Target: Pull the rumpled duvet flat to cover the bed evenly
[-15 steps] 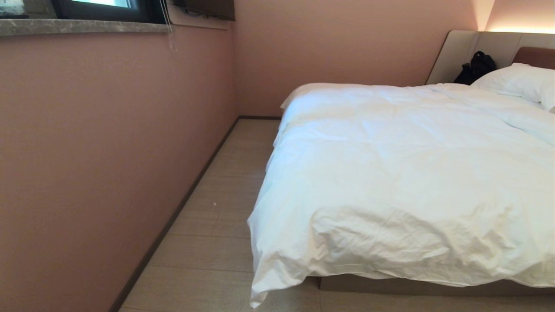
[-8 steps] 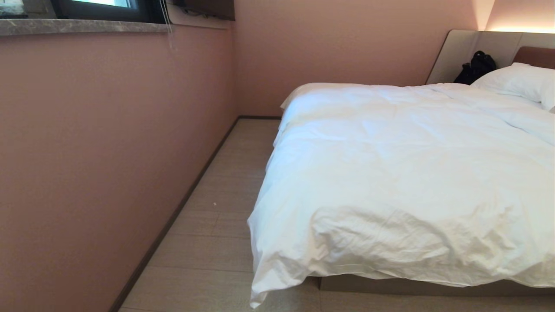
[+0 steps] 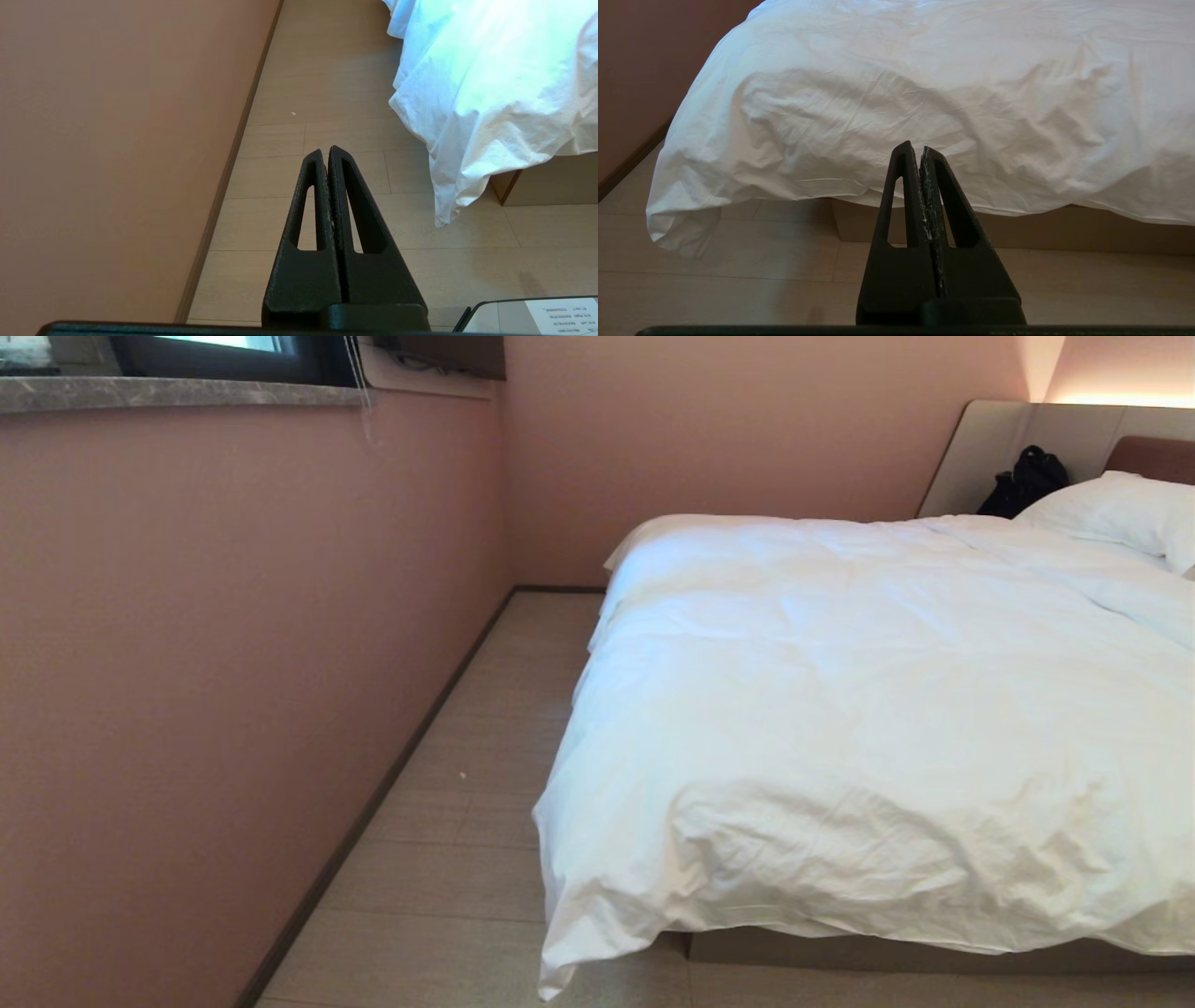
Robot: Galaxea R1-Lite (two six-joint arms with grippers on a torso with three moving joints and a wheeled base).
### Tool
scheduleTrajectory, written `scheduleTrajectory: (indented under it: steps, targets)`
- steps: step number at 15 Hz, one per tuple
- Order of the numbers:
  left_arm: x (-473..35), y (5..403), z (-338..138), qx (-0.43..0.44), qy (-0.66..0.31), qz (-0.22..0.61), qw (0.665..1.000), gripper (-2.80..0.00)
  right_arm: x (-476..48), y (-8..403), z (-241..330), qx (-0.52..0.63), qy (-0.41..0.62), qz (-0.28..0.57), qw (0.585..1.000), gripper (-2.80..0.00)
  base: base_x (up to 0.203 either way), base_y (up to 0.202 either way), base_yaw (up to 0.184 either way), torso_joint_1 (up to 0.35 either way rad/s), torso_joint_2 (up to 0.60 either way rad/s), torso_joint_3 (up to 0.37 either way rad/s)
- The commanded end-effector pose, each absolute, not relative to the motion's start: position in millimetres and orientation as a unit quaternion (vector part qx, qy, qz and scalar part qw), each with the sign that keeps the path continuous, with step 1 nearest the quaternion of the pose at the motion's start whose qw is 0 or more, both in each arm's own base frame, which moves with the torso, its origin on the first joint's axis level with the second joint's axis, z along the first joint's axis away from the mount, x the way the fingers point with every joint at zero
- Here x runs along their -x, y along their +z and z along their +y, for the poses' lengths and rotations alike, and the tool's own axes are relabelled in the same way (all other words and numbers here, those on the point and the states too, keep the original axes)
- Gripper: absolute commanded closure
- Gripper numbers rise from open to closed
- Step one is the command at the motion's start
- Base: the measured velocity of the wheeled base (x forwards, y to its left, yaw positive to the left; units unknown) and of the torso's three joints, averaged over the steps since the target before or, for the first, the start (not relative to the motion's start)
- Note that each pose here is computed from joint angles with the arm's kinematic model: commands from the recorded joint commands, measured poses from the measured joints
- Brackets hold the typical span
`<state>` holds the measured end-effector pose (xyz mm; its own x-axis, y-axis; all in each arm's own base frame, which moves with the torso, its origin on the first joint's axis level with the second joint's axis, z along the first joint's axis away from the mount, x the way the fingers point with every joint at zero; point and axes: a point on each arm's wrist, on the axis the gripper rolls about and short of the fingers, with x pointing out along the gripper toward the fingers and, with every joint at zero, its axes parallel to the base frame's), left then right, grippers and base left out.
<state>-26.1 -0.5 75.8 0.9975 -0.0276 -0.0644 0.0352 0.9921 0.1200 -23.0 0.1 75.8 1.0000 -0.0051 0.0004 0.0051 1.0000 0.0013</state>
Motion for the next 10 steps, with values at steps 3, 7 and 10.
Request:
scheduleTrajectory:
  steps: [3,7,10]
  targets:
    - [26.2,75.6,-0.5,-0.061,-0.016,0.032,0.998,0.0,22.9,75.7,0.1,-0.001,-0.003,0.0,1.0,0.0,0.0,0.0,0.0,0.0,0.0,0.0]
    - [26.2,75.8,-0.5,-0.061,-0.016,0.031,0.998,0.0,22.9,75.8,0.0,-0.001,-0.002,0.0,1.0,0.0,0.0,0.0,0.0,0.0,0.0,0.0]
    - [26.2,75.8,-0.5,-0.061,-0.016,0.031,0.998,0.0,22.9,75.8,0.1,-0.001,-0.003,0.0,1.0,0.0,0.0,0.0,0.0,0.0,0.0,0.0]
